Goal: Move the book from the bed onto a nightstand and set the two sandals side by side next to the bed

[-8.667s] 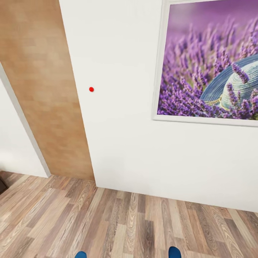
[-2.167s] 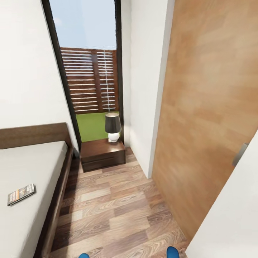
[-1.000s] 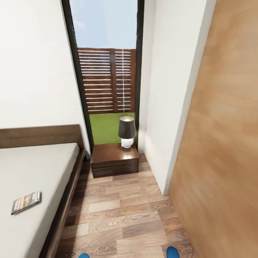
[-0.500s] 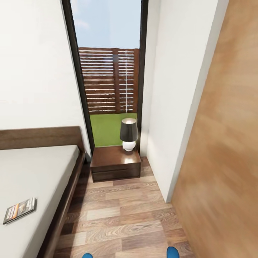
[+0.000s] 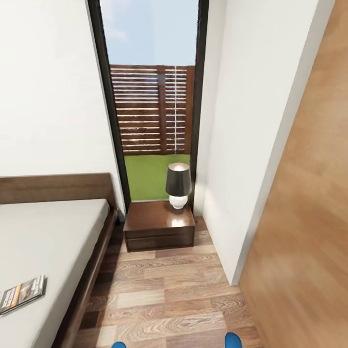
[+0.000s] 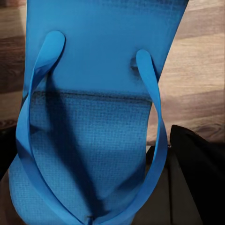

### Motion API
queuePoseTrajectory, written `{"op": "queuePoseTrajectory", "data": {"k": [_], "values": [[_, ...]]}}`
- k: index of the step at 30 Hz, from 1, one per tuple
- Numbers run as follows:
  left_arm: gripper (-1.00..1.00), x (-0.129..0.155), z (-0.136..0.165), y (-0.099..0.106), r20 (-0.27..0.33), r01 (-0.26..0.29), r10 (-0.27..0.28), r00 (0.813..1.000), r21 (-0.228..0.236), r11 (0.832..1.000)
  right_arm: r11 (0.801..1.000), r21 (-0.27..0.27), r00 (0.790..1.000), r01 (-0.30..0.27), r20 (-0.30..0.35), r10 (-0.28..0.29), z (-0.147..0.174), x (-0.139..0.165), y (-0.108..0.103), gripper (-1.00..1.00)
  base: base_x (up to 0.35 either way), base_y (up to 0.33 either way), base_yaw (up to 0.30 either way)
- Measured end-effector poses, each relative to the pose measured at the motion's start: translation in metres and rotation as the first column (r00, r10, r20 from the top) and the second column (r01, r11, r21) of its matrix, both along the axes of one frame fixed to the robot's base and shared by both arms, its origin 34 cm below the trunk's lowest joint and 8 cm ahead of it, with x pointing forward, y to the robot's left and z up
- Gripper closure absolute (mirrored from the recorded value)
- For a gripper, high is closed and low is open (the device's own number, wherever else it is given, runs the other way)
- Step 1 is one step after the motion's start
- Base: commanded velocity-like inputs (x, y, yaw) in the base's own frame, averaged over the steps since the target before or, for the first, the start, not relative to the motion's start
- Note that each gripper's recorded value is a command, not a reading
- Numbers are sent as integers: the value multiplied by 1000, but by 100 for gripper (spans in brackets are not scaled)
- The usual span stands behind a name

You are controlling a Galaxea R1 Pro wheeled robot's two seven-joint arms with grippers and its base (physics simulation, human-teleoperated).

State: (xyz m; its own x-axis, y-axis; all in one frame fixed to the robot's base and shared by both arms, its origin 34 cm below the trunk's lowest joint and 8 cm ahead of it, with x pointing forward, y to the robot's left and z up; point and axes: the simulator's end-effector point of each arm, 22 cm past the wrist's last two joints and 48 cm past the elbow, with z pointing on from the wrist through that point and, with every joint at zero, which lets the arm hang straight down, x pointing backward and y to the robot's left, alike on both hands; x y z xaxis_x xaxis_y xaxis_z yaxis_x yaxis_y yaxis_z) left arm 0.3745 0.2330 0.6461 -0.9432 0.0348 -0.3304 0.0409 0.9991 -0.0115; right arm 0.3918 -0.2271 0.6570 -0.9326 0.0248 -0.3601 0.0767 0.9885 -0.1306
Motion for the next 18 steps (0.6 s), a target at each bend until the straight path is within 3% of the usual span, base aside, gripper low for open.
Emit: {"op": "queuePoseTrajectory", "data": {"k": [6,12,18], "values": [[100,2,1,1,13,-3,3,1000,5,1000,1000,0,1000,0,1,0,0,0,0,100,42,0,23],[100,-12,-2,19,30,-33,30,999,76,997,1000,-3,1000,0,-3,0,-1,-2,-2,100,9,0,5],[100,-25,-4,25,35,-43,39,999,104,994,1000,-10,1000,2,-23,-2,-4,-11,-7,100,2,0,1]]}}
